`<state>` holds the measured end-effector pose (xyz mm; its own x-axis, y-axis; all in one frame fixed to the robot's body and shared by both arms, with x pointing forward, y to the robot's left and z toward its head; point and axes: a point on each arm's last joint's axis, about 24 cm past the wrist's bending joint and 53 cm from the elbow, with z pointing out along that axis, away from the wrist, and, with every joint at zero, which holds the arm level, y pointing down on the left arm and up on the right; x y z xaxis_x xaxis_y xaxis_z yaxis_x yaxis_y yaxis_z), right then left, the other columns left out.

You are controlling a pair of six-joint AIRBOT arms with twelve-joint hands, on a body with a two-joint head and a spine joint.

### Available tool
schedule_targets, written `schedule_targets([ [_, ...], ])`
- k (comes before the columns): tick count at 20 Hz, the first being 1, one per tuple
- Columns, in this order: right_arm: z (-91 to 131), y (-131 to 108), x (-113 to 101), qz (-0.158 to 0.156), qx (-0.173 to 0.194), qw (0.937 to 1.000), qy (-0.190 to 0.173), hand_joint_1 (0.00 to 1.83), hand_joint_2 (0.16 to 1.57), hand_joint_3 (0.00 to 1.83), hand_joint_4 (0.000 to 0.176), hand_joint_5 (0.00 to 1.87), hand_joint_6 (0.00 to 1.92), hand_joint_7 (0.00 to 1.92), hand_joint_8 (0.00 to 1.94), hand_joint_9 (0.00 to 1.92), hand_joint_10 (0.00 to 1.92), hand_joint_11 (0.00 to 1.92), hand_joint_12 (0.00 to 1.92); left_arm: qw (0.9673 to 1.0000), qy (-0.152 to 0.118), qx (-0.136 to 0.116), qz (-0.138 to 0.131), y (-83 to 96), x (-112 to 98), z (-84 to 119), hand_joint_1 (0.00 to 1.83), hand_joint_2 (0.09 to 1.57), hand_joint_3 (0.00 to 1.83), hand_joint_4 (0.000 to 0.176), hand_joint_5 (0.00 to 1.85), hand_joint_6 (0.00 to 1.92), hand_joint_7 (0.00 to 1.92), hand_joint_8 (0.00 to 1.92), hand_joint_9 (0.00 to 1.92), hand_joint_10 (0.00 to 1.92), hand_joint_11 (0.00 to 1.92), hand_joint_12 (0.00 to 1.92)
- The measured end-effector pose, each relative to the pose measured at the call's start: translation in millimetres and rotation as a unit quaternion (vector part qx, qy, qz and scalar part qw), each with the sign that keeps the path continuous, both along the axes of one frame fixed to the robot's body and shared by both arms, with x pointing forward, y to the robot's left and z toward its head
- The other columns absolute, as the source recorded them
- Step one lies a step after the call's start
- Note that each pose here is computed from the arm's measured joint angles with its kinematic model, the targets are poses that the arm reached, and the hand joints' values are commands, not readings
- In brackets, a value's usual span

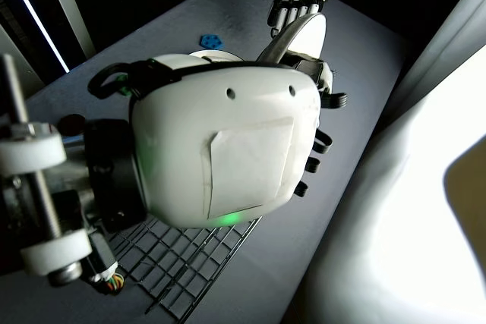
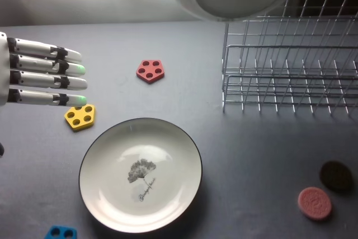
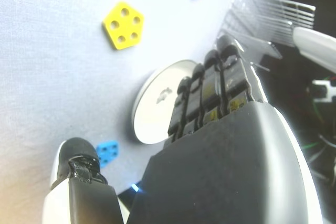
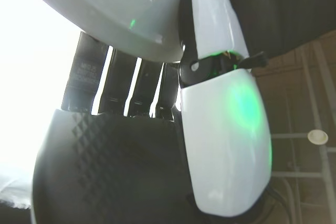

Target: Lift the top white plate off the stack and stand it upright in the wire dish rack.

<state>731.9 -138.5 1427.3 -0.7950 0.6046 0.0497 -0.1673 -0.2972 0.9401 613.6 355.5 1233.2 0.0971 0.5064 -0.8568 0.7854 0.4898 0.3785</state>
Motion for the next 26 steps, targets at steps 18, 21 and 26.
schedule_targets([
  [18,-18,-12,-10,0.006,0.001,0.9996,0.029,1.40,1.09,0.00,0.000,0.87,1.15,1.03,0.78,1.06,0.91,1.09,0.83,1.0000,0.001,0.000,-0.007,-1.8,-3,0,0.25,0.97,0.00,0.000,0.00,0.00,0.03,0.00,0.03,0.00,0.00,0.25],
  [21,-18,-16,-12,0.003,0.002,0.9996,0.029,1.38,1.11,0.00,0.000,0.81,1.23,1.01,0.85,1.00,1.02,1.12,0.64,1.0000,0.000,0.000,-0.007,-1.8,-3,0,0.26,0.97,0.00,0.000,0.02,0.00,0.05,0.00,0.05,0.00,0.00,0.21],
  [26,-15,-19,-18,0.006,-0.001,0.9997,0.022,1.38,1.12,0.00,0.000,0.83,1.24,0.96,0.90,1.03,0.99,1.24,0.40,0.9999,-0.007,0.004,-0.008,-0.3,-3,2,0.25,0.98,0.00,0.000,0.03,0.00,0.06,0.00,0.05,0.00,0.00,0.24],
])
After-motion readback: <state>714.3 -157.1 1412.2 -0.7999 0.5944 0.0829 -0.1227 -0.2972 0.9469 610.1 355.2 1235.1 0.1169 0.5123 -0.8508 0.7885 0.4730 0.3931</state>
